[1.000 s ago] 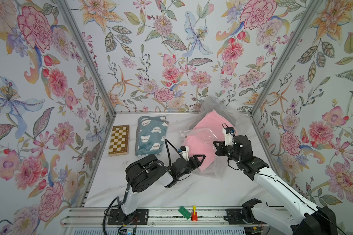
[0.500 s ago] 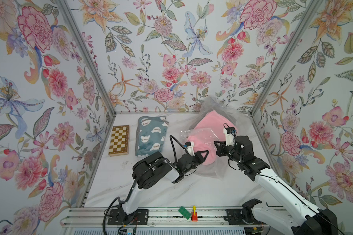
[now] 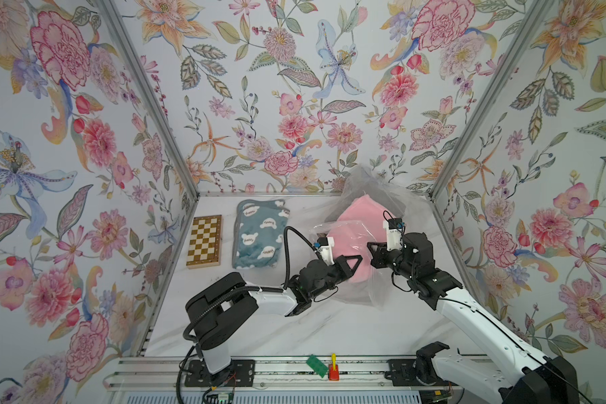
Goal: Take the blanket out of the vacuum bag
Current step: Take out the blanket from the vacuum bag.
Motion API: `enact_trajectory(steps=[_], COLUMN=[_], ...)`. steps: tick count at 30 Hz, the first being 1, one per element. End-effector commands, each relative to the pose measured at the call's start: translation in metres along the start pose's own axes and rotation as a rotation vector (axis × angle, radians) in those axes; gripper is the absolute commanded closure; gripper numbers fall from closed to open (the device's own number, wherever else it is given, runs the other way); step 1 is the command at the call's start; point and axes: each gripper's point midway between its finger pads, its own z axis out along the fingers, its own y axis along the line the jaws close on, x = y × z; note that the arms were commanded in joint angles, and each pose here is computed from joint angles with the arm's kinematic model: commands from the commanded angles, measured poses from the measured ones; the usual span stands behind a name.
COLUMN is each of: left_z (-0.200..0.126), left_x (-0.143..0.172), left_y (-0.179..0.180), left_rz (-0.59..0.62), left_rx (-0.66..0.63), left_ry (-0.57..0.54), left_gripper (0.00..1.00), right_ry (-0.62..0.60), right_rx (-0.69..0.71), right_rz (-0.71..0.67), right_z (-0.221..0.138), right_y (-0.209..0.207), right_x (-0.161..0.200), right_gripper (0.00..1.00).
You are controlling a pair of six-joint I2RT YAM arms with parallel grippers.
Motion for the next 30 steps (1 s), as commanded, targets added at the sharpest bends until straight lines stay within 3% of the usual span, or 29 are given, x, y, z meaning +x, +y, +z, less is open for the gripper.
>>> enact_trajectory(steps=[1, 6, 13, 17, 23, 30], left_z=[-0.011, -0.020, -0.054, -0.061, -0.070, -0.104], left_x=[0.004, -0.009, -0.047, -0.059, -0.073, -0.110], left_y=[-0.006, -0.021, -0.056, -0.070, -0.101, -0.148], left_rz=[-0.047, -0.065, -0.077, -0.060, -0.088, -0.011], left_rx=[-0.040, -0.083, -0.137, -0.228, -0.182, -0.166], left_ry=[0.009, -0.027, -0.163, -0.181, -0.213, -0.341], left_gripper=[1.00, 1.00, 1.00, 1.00, 1.00, 1.00], right_ry=[-0.037, -0.038, -0.041, -0.044, -0.039, -0.010], right_rx=[-0.008, -0.010, -0.011, -0.016, -0.029, 0.030], right_rz=[-0.021, -0.022, -0.018, -0.010, 0.005, -0.054], right_z=[-0.002, -0.003, -0.006, -0.006, -0.004, -0.002], right_y=[0.004, 0.004, 0.004, 0.005, 0.007, 0.004], right_x=[-0.018, -0.017, -0.016, -0.017, -0.015, -0.008], right_gripper=[1.00, 1.00, 1.00, 1.00, 1.00, 1.00])
